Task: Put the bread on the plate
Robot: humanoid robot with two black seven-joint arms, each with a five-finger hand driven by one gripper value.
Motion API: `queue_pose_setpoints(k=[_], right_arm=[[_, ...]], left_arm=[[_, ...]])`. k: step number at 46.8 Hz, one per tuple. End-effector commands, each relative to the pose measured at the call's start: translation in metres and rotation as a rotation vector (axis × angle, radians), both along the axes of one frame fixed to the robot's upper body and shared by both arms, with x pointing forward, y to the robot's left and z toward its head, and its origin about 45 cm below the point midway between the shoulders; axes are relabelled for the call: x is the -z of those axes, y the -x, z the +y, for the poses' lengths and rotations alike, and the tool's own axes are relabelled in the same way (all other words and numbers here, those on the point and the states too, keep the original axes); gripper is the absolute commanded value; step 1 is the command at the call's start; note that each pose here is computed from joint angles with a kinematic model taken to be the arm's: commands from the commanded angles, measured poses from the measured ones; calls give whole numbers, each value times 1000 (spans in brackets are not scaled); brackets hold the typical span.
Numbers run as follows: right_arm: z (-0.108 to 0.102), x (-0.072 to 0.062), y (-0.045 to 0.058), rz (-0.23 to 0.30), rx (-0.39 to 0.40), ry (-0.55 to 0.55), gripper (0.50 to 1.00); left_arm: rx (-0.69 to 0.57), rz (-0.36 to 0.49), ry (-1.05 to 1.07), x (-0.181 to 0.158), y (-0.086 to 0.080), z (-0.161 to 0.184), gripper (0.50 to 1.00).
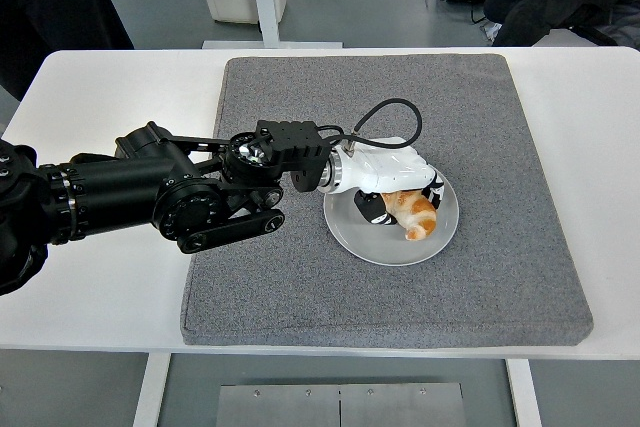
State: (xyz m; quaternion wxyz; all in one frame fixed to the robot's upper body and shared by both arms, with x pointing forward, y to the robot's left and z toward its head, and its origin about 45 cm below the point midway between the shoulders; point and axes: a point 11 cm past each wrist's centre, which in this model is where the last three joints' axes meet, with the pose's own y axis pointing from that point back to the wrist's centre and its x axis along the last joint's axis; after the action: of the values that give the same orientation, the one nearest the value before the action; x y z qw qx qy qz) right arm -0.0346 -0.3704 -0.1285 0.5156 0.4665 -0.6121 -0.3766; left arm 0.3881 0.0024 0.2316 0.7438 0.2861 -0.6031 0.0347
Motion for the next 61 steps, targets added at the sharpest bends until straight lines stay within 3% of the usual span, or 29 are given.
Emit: queue_pose_setpoints(k=[1, 12, 13, 14, 15, 18, 34, 49, 61], right_arm=[[0, 0, 0, 0, 0, 0, 1000], [0, 0, 0, 0, -2, 0, 1000], [0, 0, 0, 0, 1, 0, 1000], [0, 0, 0, 0, 0, 0, 1000], [0, 0, 0, 0, 0, 0, 1000], [0, 0, 0, 0, 1, 1, 1000], [0, 0, 0, 0, 0, 0, 1000], [0, 0, 0, 0, 0, 1, 1000], [0, 0, 0, 0, 0, 0, 1000]], left_arm=[[0, 2, -1, 1, 0, 0, 500], [-7, 11, 5, 1, 0, 1, 500], [-7, 12, 7, 0, 0, 1, 604], [-9, 12, 7, 0, 0, 1, 809], [-7, 14, 8, 0, 0, 0, 901], [-11, 11, 9, -2, -2, 1, 981], [-17, 25, 37, -25, -7, 9, 983], [-36, 97, 133, -90, -10, 5, 984], [-101, 100, 234, -129, -26, 15, 984]])
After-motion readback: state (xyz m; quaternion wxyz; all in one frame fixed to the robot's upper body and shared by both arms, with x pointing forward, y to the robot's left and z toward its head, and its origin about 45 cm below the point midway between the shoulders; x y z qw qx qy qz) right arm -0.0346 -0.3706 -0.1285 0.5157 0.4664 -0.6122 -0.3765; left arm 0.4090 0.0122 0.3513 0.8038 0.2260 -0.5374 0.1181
